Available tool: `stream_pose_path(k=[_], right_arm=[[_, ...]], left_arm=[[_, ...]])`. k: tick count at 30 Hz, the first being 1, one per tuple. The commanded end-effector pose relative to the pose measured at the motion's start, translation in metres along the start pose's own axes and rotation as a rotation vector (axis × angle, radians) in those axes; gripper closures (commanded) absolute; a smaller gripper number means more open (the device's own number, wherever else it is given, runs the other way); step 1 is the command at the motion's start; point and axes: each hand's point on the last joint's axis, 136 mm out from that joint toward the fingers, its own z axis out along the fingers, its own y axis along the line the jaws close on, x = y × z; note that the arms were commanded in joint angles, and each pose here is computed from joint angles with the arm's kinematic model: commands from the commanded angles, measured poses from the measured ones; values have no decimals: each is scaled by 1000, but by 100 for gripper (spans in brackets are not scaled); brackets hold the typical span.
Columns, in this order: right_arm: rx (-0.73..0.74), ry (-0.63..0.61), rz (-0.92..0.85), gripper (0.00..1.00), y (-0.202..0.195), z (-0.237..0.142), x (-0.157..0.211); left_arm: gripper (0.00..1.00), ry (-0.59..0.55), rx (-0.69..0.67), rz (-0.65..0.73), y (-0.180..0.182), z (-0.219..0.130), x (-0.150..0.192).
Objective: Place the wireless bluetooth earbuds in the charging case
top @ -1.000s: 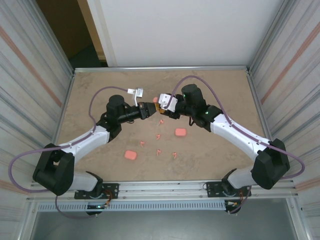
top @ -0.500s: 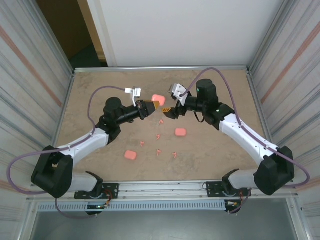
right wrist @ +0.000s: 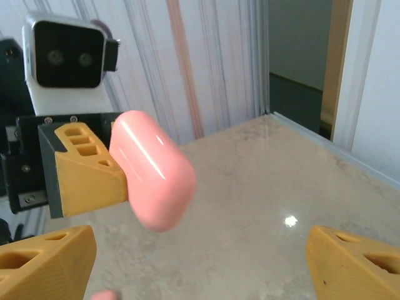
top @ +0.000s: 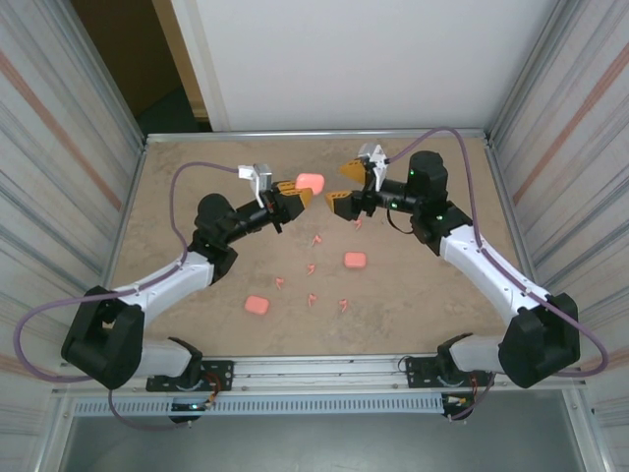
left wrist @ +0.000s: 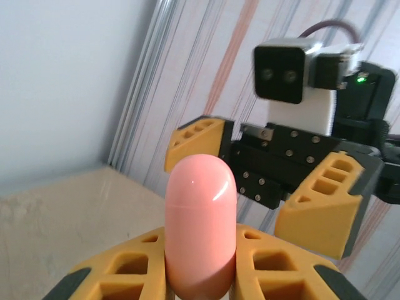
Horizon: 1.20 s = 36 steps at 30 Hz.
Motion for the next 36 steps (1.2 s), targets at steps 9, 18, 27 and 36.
stream_pose_path(k=[9, 18, 27, 36], right_arm=[[-95, -152, 48, 12, 19, -9, -52], [-94, -173, 50, 13, 14, -3, -57], [-96, -187, 74, 16, 7, 4, -62], [-88, -195, 94, 22, 0, 9, -64]], left_arm=[[100, -179, 162, 225, -20, 10, -36], [100, -219, 194, 224, -19, 17, -42], [100, -220, 202, 225, -20, 19, -43], [100, -213, 216, 234, -23, 19, -42]])
